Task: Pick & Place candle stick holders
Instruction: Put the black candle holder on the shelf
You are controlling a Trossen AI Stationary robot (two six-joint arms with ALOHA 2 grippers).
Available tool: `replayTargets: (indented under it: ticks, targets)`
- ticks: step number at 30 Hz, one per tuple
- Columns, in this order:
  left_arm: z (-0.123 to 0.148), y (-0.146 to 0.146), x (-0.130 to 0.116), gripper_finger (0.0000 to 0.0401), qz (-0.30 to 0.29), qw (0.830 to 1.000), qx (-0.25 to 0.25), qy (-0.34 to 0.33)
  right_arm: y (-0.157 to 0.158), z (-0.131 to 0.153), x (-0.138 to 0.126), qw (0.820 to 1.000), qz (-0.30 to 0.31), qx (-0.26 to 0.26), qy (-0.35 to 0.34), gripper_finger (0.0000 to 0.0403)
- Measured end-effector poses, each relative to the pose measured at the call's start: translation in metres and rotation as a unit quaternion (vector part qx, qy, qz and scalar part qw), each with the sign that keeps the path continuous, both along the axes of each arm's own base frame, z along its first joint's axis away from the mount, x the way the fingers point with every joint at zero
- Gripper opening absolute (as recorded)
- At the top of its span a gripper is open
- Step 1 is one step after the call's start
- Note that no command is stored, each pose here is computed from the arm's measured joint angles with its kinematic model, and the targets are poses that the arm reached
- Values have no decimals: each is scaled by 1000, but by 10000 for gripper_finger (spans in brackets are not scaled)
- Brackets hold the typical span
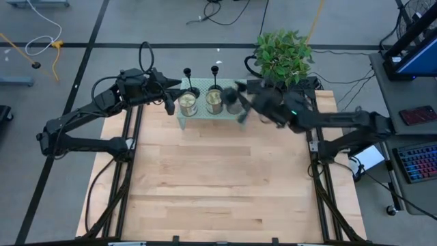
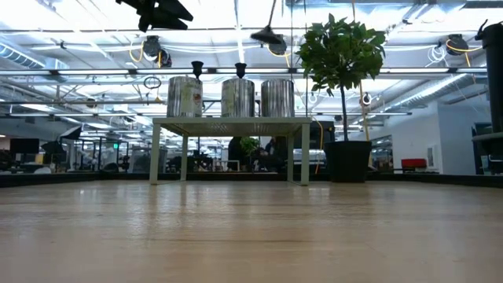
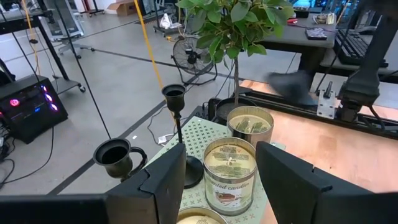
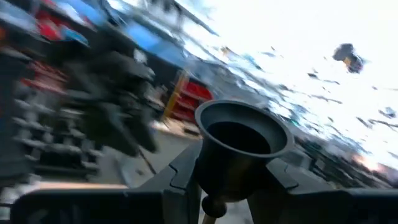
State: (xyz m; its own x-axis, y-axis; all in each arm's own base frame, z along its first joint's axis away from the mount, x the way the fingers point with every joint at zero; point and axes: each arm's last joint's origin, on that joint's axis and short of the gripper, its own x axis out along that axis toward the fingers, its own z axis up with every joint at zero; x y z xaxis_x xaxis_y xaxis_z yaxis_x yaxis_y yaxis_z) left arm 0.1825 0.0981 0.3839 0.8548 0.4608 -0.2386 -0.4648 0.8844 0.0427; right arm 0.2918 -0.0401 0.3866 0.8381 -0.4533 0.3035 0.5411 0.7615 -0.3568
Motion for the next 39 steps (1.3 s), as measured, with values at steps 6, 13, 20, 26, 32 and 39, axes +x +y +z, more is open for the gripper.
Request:
replayTargets:
  ticks: [6,13,20,26,32,39]
  targets:
    - [0,0,0,202,0,1000,0,0,-40,13,46,997,-67,24,9,85]
    - [0,0,0,202,-1,1000,2,2,-76,-1,68,977,-206,38,37,85]
    - [0,0,0,202,-1,1000,2,3,-98,-13,66,970,-224,80,47,85]
    - [0,0,0,202,-1,1000,2,3,-114,-23,61,961,-240,121,68,85]
    - [0,0,0,202,-1,1000,1,3,-130,-29,54,951,-255,159,65,85]
    - [0,0,0,202,-1,1000,0,3,-138,-48,49,942,-265,195,73,85]
